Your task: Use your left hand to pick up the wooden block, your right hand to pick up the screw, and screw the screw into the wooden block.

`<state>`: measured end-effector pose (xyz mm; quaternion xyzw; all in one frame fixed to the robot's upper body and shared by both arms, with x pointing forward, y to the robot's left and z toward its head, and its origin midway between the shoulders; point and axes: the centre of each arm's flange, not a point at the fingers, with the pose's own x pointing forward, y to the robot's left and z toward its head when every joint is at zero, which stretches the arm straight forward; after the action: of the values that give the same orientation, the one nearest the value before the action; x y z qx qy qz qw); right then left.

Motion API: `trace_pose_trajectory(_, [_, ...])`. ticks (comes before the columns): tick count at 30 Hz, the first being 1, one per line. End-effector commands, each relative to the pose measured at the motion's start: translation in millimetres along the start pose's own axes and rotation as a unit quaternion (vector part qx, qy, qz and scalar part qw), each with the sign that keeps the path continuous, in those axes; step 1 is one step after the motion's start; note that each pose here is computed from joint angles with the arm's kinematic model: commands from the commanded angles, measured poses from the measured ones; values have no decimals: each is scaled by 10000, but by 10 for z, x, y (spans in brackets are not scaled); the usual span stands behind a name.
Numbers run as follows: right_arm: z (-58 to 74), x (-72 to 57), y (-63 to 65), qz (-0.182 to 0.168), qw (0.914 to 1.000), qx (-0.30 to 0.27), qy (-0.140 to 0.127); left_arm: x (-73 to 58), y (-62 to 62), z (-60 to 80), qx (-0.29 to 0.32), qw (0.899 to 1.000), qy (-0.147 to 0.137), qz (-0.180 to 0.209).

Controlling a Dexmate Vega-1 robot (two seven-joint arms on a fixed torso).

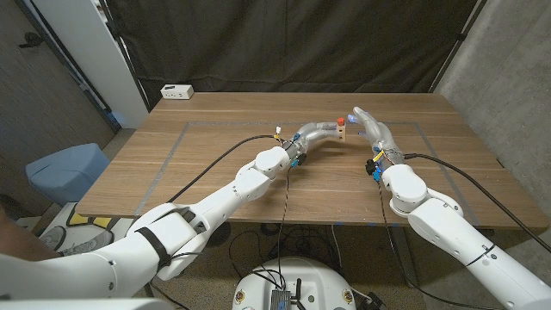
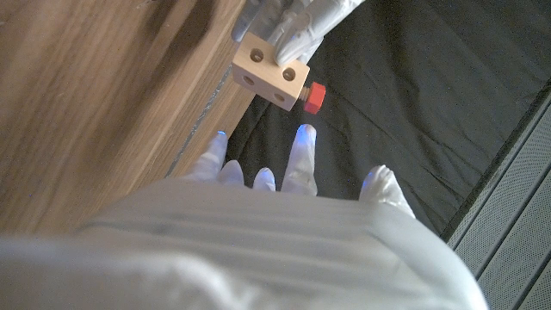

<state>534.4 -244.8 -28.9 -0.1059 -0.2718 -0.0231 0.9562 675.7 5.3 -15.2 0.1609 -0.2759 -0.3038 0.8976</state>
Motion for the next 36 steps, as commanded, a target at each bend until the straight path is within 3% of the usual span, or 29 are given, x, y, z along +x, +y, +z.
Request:
trace_pose_trajectory(1, [-16,36,-33,130,9999,54,-14,17,-9,20,12,10000,-3,-13])
trace_pose_trajectory(36, [9,86,14,519,9987,-14,-15,-14,-29,17,12,10000,7,-2])
